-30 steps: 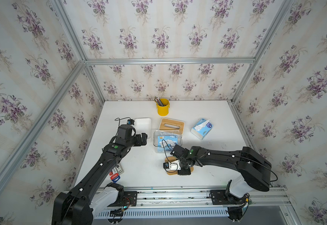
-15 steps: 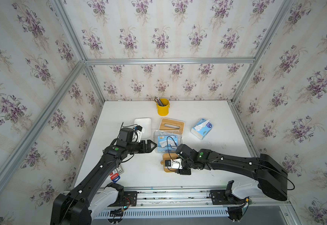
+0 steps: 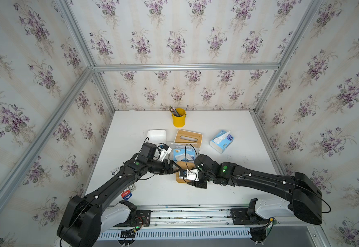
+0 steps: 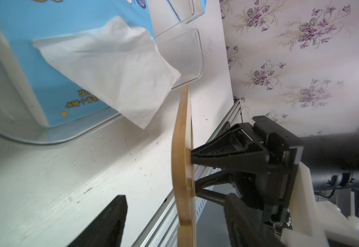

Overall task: Put the tissue paper into the tissue box
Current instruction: Pick up the box lid from the center of the board.

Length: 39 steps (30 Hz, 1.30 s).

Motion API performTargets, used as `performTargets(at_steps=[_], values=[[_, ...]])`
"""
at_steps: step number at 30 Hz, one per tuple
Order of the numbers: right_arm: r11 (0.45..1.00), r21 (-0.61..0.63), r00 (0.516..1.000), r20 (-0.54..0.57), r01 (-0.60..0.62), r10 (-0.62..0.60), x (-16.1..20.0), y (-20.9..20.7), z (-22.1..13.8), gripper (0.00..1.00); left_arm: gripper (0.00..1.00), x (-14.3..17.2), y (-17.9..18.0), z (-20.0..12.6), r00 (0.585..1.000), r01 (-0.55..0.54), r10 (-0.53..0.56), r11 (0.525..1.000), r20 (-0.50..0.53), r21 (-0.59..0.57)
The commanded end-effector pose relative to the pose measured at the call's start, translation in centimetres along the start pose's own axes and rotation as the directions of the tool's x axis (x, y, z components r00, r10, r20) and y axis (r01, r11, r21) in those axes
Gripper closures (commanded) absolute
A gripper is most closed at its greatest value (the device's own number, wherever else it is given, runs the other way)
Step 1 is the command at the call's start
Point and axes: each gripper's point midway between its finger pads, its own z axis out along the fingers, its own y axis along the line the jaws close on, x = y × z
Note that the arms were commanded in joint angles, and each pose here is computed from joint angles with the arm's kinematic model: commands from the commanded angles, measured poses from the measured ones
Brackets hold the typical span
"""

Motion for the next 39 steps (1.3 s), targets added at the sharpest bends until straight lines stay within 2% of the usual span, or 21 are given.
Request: performTargets(at_steps=[1,3,6,13,17,22,25,26,27,32,36,39], values=[[1.0,0.017,1.0,0.022,-0.006,0.006,-0.8,-0.4,-0.4,0.89,0.42,-1.1,-1.2,0.8,1.0,-0.012,0.011,0.998,0.023,0.058],[1.0,0.019,1.0,0.021,-0.006,0.006,-0.8,-0.4,-0.4,0.89,0.57,-1.4,-1.6,1.1,0.999,-0.004,0.002,0.997,0.032,0.081],[1.0,0.03,1.0,0.01,-0.009,0.008,-0.5,-0.7,-0.2,0.9,0.71,-1.6,-2.1,1.5,1.0,0.004,-0.006,0.993,0.024,0.115],[0.999,0.041,1.0,-0.016,-0.017,0.017,-0.1,-0.9,0.3,0.9,0.88,-1.7,-2.2,1.8,1.0,0.025,-0.026,0.992,0.014,0.121],[0.998,0.058,0.999,-0.026,-0.03,0.031,0.1,-1.2,0.1,0.82,0.99,-2.1,-2.7,1.6,0.999,0.021,-0.024,0.991,0.022,0.128],[0.993,0.095,0.997,-0.026,-0.067,0.07,0.3,-1.6,-0.8,0.52,1.0,-2.5,-3.6,1.2,0.999,0.004,-0.009,0.99,0.034,0.144],[0.989,0.116,0.996,0.001,-0.094,0.094,-0.1,-1.8,-1.9,0.1,1.0,-3.0,-4.1,1.0,0.999,-0.006,0.0,0.988,0.038,0.154],[0.988,0.117,0.995,0.009,-0.1,0.1,-0.2,-1.8,-2.3,0.03,1.0,-3.1,-4.4,0.9,0.999,-0.008,0.002,0.987,0.036,0.16],[0.986,0.124,0.994,0.022,-0.11,0.108,-0.5,-1.9,-2.9,0.0,1.0,-3.4,-4.8,0.8,0.999,-0.017,0.011,0.986,0.037,0.169],[0.971,0.136,0.975,0.134,-0.197,0.179,-3.0,-3.1,-7.0,0.0,1.0,-5.0,-6.3,-0.2,0.998,-0.047,0.037,0.981,0.053,0.191],[0.948,0.101,0.923,0.281,-0.302,0.264,-5.5,-4.5,-11.9,0.0,1.0,-6.9,-8.4,-1.6,0.995,-0.074,0.058,0.969,0.076,0.236],[0.921,0.075,0.874,0.353,-0.383,0.335,-6.3,-5.8,-14.3,0.0,1.0,-8.2,-9.4,-2.6,0.992,-0.097,0.075,0.966,0.099,0.241]])
